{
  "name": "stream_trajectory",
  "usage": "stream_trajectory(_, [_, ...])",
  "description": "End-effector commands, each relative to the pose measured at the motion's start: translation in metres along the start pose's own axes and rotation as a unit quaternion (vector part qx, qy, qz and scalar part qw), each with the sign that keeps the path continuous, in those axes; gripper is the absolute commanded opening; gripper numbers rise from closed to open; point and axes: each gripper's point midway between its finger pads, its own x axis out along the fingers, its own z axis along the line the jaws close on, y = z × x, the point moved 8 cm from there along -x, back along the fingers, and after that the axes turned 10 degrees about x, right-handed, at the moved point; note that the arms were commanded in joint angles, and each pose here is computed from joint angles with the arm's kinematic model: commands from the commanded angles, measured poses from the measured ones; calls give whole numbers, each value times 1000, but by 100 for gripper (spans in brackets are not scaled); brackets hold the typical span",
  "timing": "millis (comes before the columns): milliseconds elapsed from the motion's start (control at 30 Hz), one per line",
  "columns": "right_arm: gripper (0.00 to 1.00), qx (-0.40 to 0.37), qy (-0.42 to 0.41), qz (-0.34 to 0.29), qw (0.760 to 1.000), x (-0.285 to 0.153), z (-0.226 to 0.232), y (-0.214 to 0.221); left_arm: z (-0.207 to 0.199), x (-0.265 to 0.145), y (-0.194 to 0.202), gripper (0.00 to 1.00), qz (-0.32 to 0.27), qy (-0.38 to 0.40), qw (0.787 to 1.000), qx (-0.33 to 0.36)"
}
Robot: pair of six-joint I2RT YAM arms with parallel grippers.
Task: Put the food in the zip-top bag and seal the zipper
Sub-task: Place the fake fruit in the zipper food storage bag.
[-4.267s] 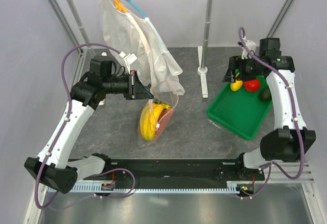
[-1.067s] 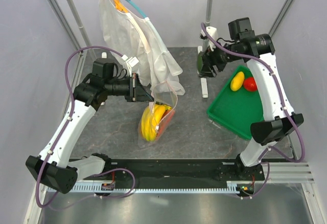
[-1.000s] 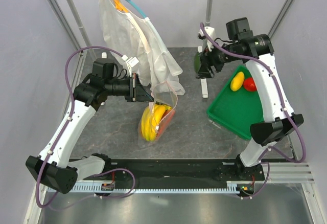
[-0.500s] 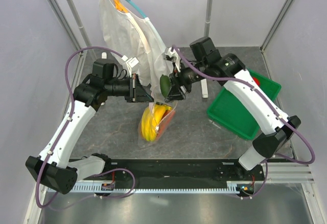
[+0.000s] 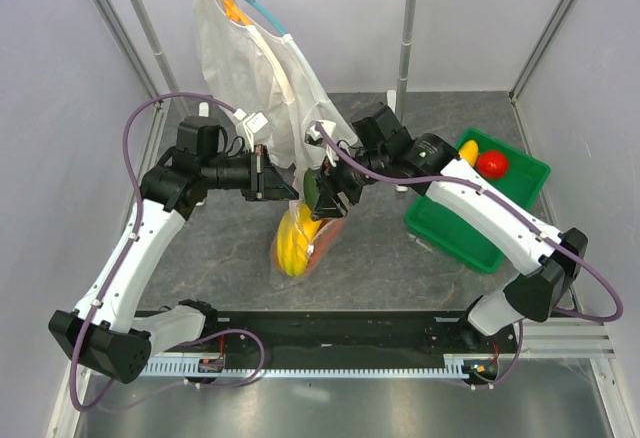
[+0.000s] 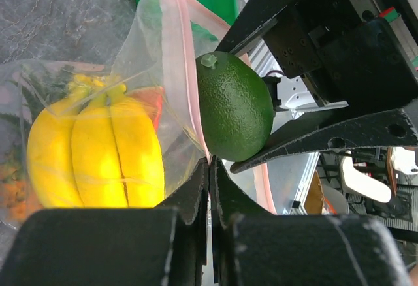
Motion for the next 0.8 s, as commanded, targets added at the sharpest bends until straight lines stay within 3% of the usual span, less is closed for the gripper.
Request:
stream_trajectory(0, [66, -29, -7, -21, 999, -26, 23, -5, -6, -4, -4, 2, -17, 13, 1000, 15])
stream_trajectory(33, [81, -37, -15, -21, 999, -26, 27, -4, -5, -4, -5, 2, -18, 14, 1000, 16])
stream_trajectory(67, [89, -45, -20, -27, 998, -30, 32, -5, -5, -4, -4, 2, -16, 16, 1000, 15])
stream_trajectory(133, [98, -63, -33, -38, 997, -35, 41, -11, -5, -3, -4, 2, -17, 17, 1000, 14])
stream_trajectory(300, [98, -79, -18, -81, 993, -53, 53, -35, -4, -5, -3, 2, -18, 15, 1000, 14])
stream_trajectory(433, [98, -34, 61, -98, 993, -74, 28, -41, 0, -10, -3, 2, -23, 9, 1000, 7])
stream_trajectory(600, [97, 122, 142, -111, 976, -136, -70, -13, 1, -13, -2, 2, -26, 12, 1000, 2])
stream_trajectory(767, [98, 146, 263, -62, 952, -192, -145, 44, -1, -14, -1, 2, -26, 17, 999, 10])
